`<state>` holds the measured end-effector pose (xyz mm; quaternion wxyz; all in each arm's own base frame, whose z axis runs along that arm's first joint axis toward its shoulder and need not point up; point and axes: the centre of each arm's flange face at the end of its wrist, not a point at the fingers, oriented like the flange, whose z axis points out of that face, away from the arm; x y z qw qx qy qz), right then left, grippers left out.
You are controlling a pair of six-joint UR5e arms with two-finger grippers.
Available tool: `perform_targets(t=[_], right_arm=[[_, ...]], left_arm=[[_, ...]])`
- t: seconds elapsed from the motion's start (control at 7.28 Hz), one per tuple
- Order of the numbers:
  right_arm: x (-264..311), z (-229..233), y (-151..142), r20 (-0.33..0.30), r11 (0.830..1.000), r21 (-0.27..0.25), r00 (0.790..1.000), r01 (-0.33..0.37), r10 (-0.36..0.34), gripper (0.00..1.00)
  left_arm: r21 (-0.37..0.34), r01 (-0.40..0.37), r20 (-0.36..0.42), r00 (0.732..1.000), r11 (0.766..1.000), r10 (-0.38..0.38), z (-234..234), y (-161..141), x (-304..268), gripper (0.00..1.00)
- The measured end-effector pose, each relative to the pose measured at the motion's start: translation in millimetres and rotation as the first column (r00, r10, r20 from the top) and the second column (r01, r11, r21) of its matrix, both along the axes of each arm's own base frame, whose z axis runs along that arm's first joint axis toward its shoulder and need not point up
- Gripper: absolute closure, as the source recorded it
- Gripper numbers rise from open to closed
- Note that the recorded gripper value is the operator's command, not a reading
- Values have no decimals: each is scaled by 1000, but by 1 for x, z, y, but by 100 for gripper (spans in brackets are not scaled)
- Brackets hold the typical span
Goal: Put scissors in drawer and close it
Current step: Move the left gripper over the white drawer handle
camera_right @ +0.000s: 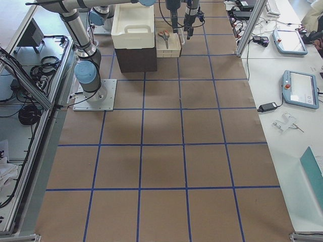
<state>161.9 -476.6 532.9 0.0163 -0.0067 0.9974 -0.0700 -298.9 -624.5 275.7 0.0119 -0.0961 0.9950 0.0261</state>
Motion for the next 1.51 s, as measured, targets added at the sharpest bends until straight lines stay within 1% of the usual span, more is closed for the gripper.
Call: perform_targets(t=[0.27, 0.55, 0.69, 1.1, 1.51], right_arm=[[0, -1, 0, -5, 1000, -3, 1000, -3, 3, 0], [-2, -1, 0, -19, 1000, -3, 1000, -3, 2, 0], [-2, 0, 1, -23, 1000, -1, 1000, -1, 1, 0], [-5, 0, 7, -50, 1000, 25, 999, 3, -2, 0], [-3, 0, 8, -39, 999, 33, 999, 2, -1, 0]], left_arm=[[23, 1, 1, 1000, 1000, -1, 6, 2, -1, 0], [63, 1, -4, 1000, 998, -1, 17, 11, 0, 0], [73, 1, -10, 1000, 997, 0, 23, 15, 0, 0], [90, -1, -10, 1000, 996, 1, 31, 21, 1, 0], [121, -2, -8, 1000, 993, 3, 37, 28, 2, 0]])
